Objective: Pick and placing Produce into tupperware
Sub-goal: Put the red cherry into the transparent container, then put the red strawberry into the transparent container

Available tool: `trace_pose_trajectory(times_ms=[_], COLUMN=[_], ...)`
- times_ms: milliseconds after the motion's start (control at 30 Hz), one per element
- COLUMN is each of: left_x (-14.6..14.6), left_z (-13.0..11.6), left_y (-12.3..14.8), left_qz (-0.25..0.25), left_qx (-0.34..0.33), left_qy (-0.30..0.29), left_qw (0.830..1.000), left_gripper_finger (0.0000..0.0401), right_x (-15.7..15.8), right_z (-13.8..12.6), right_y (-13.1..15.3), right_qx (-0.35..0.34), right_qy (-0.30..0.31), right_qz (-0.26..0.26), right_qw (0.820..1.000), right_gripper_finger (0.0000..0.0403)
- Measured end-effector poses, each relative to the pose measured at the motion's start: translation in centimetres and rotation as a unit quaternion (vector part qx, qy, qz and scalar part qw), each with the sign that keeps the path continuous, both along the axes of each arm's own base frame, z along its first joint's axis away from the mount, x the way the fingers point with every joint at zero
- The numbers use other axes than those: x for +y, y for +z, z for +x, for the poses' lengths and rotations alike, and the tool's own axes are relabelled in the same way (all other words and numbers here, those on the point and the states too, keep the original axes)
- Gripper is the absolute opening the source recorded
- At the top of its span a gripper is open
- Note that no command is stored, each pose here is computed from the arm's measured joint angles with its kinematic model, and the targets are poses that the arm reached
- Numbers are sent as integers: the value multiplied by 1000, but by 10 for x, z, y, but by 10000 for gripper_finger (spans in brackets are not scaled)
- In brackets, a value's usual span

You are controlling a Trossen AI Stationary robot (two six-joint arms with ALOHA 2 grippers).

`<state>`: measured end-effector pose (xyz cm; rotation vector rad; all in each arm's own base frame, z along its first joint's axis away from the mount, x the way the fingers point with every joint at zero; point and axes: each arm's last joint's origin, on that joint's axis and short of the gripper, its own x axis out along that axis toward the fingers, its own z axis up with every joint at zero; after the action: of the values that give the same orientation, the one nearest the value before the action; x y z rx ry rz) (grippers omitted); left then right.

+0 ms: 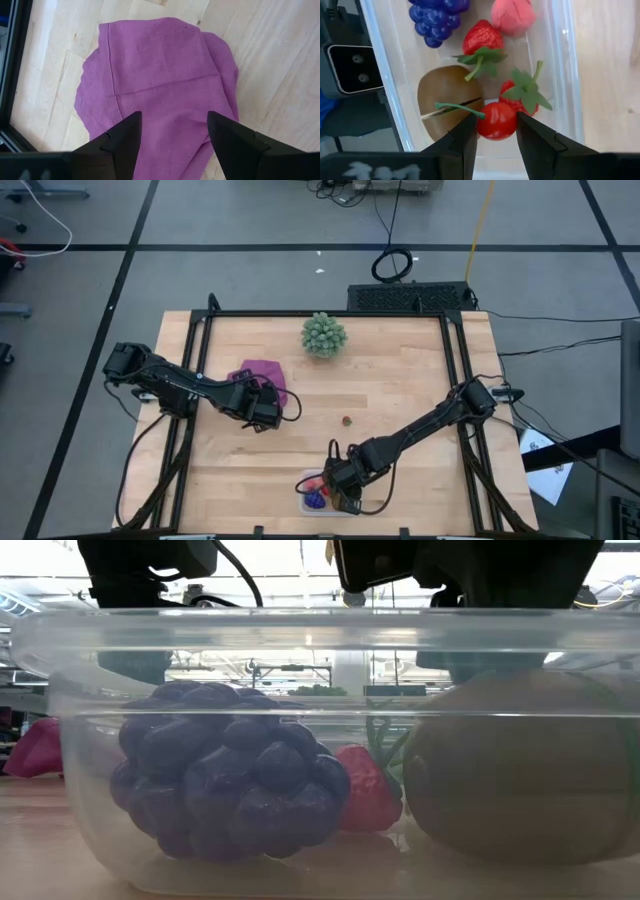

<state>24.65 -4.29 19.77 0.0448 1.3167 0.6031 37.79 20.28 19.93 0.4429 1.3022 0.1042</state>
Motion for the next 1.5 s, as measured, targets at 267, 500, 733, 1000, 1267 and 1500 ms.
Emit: trace_pose_trajectory(times_ms=[267,500,733,1000,1267,1500], left_x=[0,0,0,0,0,0], left_z=[0,0,0,0,0,0], left_y=[0,0,0,0,0,0], left_qz=[0,0,0,1,1,1], left_qx=[0,0,-1,-1,-1,-2], left_qy=[-2,-1,-1,-1,0,2], left_qw=[1000,1000,1000,1000,1000,1000], left_gripper_finger=[230,230,230,230,230,230], right_x=[-1,-5,-8,-8,-6,-5], right_z=[0,4,5,5,9,11], right_y=[1,2,2,2,4,5], right_qx=[-3,3,10,-2,-28,-42], right_qy=[10,8,4,29,42,49], right_qz=[-1,26,38,28,36,39], right_qw=[1000,1000,999,999,998,997], right_gripper_finger=[118,118,118,118,125,151])
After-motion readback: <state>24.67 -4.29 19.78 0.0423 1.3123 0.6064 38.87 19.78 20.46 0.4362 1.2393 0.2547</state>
